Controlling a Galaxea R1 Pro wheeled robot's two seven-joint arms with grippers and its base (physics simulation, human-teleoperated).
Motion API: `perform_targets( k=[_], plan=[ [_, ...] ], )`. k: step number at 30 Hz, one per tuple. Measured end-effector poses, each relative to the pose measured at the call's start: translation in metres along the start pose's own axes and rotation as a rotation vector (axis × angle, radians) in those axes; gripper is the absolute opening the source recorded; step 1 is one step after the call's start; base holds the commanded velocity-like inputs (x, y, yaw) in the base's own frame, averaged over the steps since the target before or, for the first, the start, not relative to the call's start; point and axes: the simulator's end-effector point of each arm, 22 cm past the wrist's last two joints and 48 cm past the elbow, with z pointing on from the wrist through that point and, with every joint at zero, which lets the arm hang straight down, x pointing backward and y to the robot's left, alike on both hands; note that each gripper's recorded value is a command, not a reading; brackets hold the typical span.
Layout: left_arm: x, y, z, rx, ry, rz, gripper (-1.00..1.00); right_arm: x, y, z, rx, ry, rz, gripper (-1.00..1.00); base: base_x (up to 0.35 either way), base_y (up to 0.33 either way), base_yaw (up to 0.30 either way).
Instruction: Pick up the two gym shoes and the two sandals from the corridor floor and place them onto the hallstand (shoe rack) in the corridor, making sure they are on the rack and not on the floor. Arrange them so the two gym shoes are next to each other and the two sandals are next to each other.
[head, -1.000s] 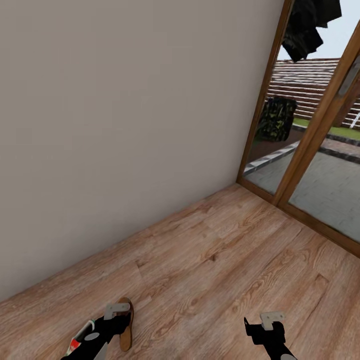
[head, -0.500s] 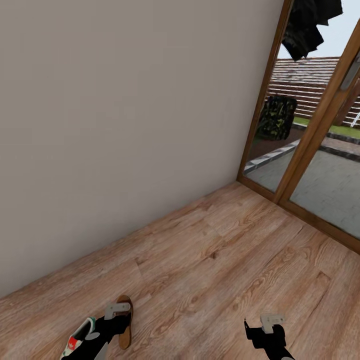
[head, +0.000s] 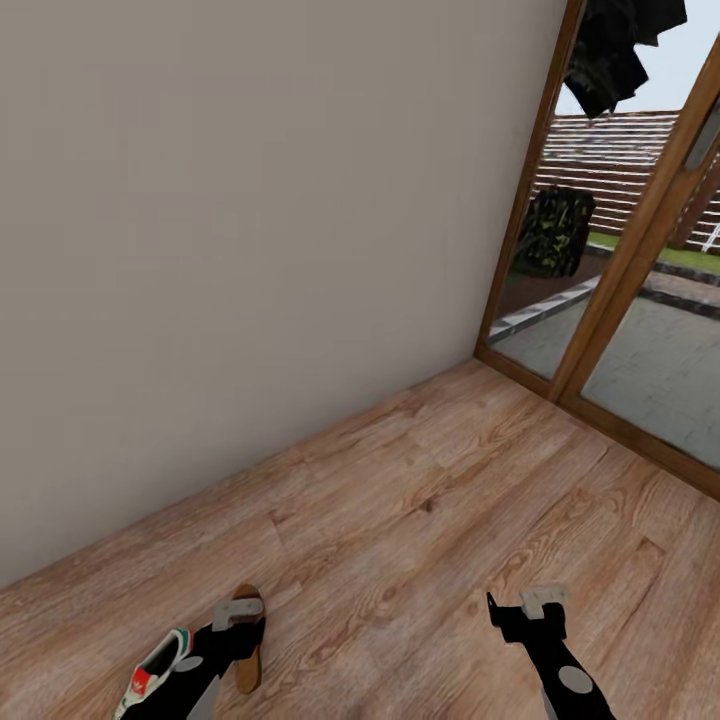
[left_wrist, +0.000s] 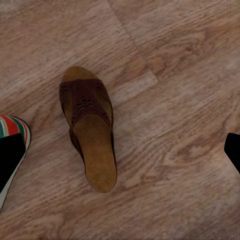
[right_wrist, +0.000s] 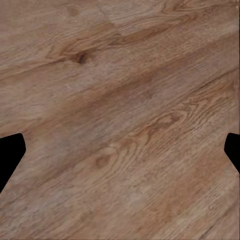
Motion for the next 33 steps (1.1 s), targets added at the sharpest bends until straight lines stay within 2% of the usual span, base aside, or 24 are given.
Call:
perform_targets(
  k=[6, 15, 30, 31, 33],
  plan=[
    [-0.003, -0.003, 0.011, 0.003, -0.017, -0.003, 1.0, -0.038, -0.007, 0.014, 0.019, -0.073, 0.004, 1.0, 0.0, 0.0, 0.0],
    [0.007, -0.002, 0.026, -0.001, -0.022, -0.012, 1.0, -0.036, -0.007, 0.025, 0.02, -0.053, 0.008, 1.0, 0.0, 0.0, 0.0],
    [0.034, 0.007, 0.047, -0.019, -0.027, -0.018, 1.0, -0.011, 0.026, 0.039, -0.111, -0.041, 0.005, 1.0, 0.0, 0.0, 0.0],
    [0.036, 0.011, 0.049, -0.03, -0.03, -0.038, 1.0, -0.01, 0.028, 0.04, -0.121, -0.043, 0.005, 1.0, 0.0, 0.0, 0.0],
    [0.038, 0.015, 0.052, -0.039, -0.035, -0.052, 1.0, -0.006, 0.029, 0.042, -0.123, -0.043, 0.005, 1.0, 0.0, 0.0, 0.0]
  ],
)
